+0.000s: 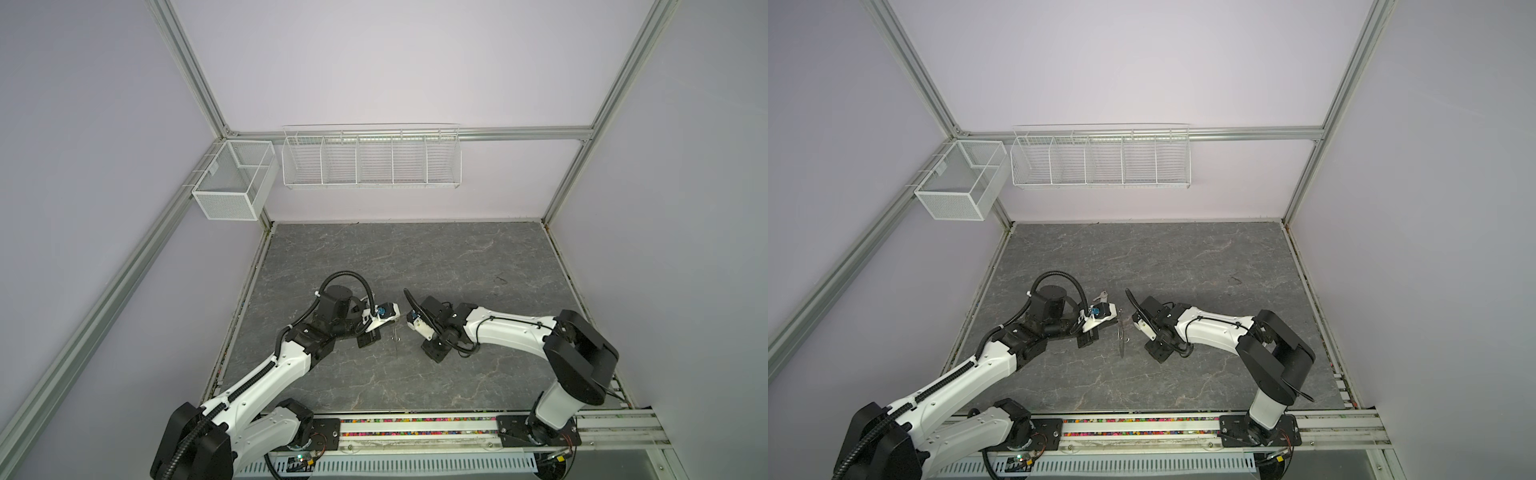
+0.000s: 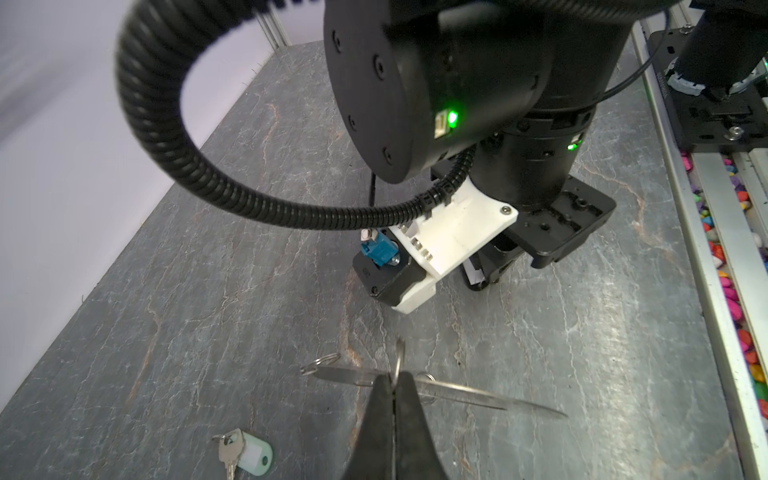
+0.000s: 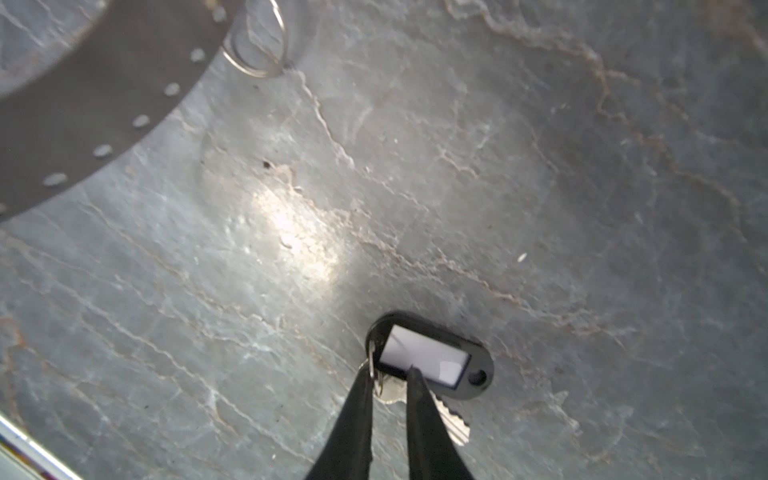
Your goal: Put the keys on the keyring
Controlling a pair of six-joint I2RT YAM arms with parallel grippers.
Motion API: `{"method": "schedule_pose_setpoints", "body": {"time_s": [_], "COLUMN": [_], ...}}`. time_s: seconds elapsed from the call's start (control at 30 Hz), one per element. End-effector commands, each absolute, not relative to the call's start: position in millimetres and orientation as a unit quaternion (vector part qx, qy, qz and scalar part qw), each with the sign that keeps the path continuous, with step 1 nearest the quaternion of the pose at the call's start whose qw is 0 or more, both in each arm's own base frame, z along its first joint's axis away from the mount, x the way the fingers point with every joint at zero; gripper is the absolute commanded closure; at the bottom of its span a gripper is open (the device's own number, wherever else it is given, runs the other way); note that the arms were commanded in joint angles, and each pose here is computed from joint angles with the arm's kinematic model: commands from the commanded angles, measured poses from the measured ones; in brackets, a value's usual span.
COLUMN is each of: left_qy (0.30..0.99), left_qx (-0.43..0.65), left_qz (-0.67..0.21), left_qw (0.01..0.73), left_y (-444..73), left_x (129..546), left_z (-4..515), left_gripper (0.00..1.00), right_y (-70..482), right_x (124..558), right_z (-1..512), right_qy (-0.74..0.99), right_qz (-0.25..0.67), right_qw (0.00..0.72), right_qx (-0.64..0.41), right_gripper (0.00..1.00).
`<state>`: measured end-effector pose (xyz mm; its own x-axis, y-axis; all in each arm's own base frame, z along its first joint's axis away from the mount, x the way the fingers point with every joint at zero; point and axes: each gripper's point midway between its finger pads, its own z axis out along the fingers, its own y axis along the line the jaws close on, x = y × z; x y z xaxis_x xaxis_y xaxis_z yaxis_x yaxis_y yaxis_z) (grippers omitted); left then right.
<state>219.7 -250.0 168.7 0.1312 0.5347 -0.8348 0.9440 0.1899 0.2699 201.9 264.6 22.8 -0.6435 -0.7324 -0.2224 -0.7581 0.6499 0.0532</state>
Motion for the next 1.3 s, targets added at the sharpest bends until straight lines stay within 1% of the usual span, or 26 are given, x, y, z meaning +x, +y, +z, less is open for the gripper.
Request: {"method": "schedule_pose_setpoints", "body": {"time_s": [0.0,0.47,0.7,1.0,1.17,1.27], "left_qy": [0.603,0.604,0.605,0.603,0.601,0.599], "left_qx": [0.601,0.601,0.601,0.601,0.602,0.603], "left_qz": [-0.225,-0.223,-0.222,-0.224,-0.23,-0.235], "left_qw": [0.473,0.473,0.473,0.474,0.473,0.472], "left_y": [-254.1,-253.7,-253.6,-253.6,-254.6,-255.4], "left_x": [222.1,223.1,223.1,221.9,220.3,218.6], "left_z": [179.3,178.0,178.0,178.0,177.4,177.8], "left_gripper": [1.0,1.0,1.0,1.0,1.0,1.0], "right_y": [261.1,264.4,268.7,277.4,277.5,278.3], "right_x": [198.1,197.1,197.0,197.6,195.8,198.3], "right_z": [17.3,12.7,21.3,51.4,52.0,59.1], "right_qy": [0.906,0.905,0.9,0.883,0.88,0.873], "right_qz": [0.067,0.064,0.073,0.105,0.111,0.113], "right_qw": [0.071,0.065,0.081,0.121,0.124,0.144], "right_qx": [-0.411,-0.415,-0.421,-0.44,-0.446,-0.451], "right_gripper": [0.81,0.87,0.93,0.93,0.93,0.93]}}
